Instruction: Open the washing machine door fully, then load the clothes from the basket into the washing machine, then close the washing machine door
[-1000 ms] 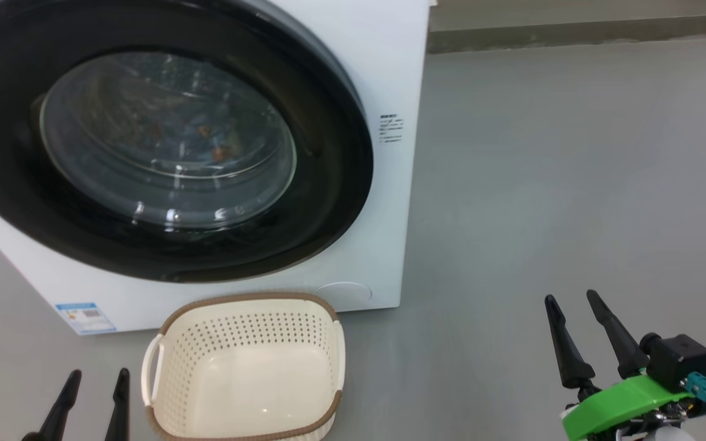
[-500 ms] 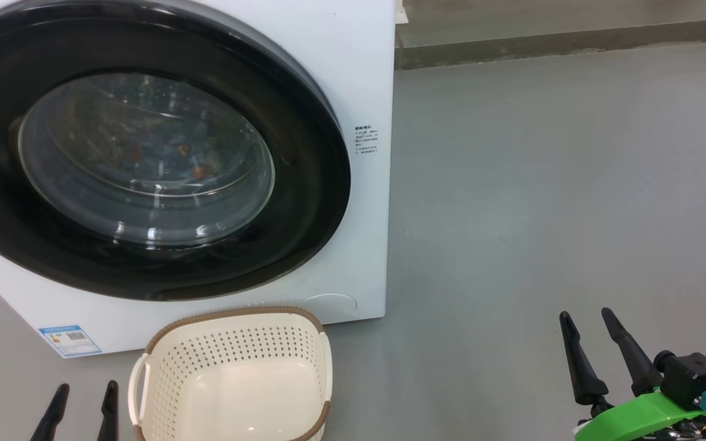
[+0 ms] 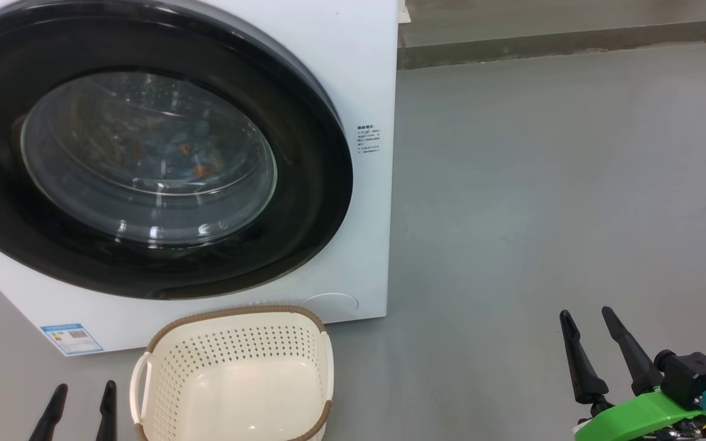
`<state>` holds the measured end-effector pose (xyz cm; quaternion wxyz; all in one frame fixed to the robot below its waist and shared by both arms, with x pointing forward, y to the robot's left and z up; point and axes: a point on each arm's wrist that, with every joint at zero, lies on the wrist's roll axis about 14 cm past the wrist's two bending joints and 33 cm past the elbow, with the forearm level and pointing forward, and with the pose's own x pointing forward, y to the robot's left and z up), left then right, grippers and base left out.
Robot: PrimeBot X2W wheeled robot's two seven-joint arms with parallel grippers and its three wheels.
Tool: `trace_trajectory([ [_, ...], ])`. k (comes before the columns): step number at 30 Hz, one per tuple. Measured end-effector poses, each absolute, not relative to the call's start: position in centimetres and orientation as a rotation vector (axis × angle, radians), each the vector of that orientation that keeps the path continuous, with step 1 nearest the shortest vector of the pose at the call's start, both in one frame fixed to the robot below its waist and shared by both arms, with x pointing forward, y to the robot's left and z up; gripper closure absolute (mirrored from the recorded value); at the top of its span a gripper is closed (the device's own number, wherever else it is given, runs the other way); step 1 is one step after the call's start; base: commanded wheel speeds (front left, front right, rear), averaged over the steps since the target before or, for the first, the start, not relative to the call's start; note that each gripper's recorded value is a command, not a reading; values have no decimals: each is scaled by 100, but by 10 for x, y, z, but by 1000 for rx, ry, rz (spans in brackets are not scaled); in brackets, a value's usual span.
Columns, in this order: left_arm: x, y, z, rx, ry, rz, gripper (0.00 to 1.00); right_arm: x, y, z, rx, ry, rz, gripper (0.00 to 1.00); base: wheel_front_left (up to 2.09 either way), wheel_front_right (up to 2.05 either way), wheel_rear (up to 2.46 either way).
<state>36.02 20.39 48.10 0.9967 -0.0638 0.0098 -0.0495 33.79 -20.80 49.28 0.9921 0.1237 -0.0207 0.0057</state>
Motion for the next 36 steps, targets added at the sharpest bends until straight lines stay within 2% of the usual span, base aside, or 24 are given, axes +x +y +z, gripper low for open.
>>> trace_trajectory([
  [5, 360, 205, 480, -129, 24, -95, 0, 339, -207, 493, 248, -40, 14, 0, 0, 0, 0],
  [6, 359, 204, 477, -134, 32, -95, 100, 338, -206, 489, 251, -31, 13, 100, 0, 0, 0],
  [12, 352, 186, 454, -194, 101, -94, 100, 323, -197, 456, 293, 73, -3, 100, 0, 0, 0],
  [36, 349, 195, 447, -450, 144, -6, 100, 328, -204, 451, 532, 105, -69, 100, 0, 0, 0],
])
